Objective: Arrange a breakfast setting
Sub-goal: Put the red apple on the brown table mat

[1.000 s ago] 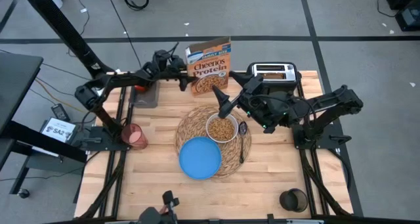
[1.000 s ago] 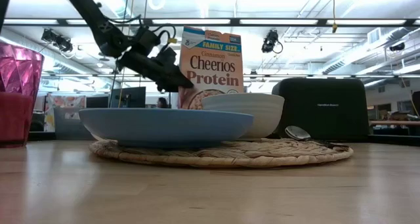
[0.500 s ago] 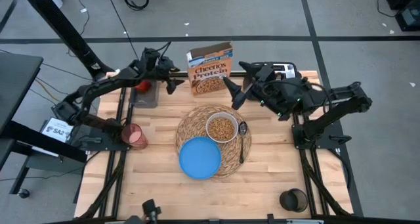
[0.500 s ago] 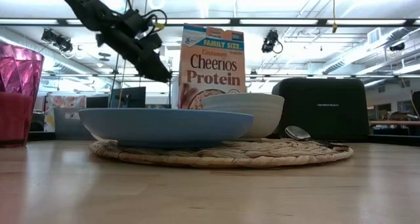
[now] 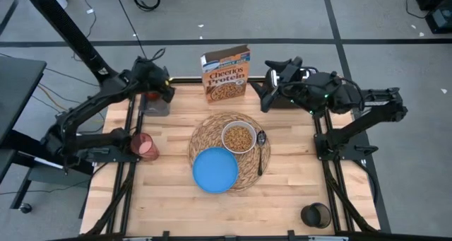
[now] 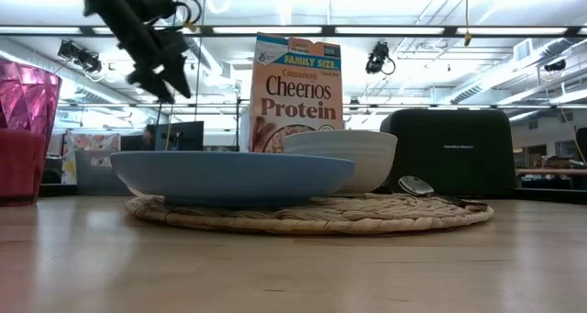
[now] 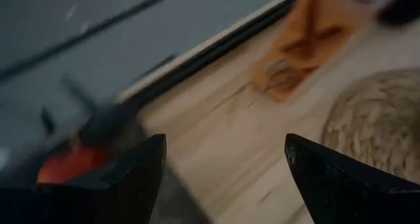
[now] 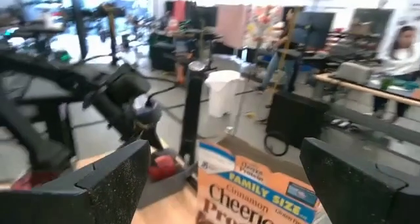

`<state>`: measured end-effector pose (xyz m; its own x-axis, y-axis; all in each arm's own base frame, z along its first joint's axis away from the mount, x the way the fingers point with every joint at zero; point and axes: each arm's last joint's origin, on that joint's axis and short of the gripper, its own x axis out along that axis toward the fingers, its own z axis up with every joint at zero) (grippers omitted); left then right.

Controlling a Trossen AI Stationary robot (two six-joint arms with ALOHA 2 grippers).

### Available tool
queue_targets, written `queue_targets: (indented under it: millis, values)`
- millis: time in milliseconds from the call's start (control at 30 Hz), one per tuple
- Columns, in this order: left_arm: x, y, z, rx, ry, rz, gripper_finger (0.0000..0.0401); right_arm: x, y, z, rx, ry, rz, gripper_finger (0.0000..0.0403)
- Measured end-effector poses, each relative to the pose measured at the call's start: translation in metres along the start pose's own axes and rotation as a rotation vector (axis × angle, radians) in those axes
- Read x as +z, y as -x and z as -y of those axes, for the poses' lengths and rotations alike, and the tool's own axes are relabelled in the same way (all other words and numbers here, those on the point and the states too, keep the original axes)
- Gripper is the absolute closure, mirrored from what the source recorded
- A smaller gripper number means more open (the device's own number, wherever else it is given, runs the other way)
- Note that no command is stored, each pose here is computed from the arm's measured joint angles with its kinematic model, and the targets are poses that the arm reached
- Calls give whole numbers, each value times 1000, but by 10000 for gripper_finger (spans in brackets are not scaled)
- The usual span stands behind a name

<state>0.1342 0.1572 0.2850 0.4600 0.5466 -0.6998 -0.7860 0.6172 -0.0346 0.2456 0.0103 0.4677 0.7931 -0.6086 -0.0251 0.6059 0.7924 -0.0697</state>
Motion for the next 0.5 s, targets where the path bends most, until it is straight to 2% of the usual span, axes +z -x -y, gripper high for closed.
queue_targets:
  millis: [100, 267, 500]
  values:
    - [-4, 6, -7, 118, 131, -97, 85, 0, 7, 11, 68, 0, -34, 9]
    - [7, 2, -18, 287, 244, -234, 85, -2, 20, 26, 120, 30, -91, 9]
    - [29, -38, -38, 380, 350, -425, 85, -4, 39, 36, 237, 60, -139, 10]
